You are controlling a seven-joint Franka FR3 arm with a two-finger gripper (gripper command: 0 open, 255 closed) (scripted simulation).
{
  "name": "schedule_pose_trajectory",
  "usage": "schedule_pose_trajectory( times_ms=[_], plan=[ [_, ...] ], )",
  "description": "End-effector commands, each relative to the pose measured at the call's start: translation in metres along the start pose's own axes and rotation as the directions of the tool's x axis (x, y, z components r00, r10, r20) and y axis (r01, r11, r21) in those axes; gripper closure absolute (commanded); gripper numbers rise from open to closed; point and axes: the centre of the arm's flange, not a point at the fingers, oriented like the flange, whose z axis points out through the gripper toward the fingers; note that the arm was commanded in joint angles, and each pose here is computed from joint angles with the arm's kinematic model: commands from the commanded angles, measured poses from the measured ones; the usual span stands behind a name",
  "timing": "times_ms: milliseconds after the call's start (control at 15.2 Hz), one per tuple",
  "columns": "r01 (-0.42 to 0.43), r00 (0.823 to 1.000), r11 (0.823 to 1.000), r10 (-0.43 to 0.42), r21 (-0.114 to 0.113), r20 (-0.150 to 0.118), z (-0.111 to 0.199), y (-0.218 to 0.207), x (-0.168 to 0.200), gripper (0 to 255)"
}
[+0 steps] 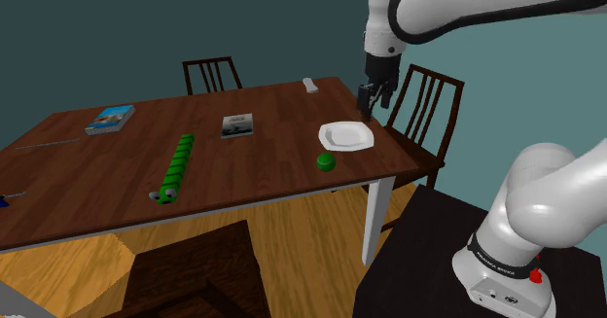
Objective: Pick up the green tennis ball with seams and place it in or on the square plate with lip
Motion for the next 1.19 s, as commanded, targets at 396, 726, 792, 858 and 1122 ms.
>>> schedule_pose_trajectory(
  times_ms=[396,726,792,858,1122],
  plan=[
    [-0.096,0.995,0.995,0.096,-0.015,0.012,0.084,-0.019,0.063,0],
    [-0.155,0.988,0.988,0.155,-0.026,0.02,0.138,-0.027,0.102,0],
    [-0.167,0.986,0.986,0.167,-0.028,0.021,0.149,-0.029,0.11,0],
    [-0.178,0.984,0.984,0.179,-0.03,0.023,0.16,-0.03,0.118,0],
    [-0.221,0.975,0.974,0.222,-0.038,0.028,0.201,-0.034,0.147,0]
  ],
)
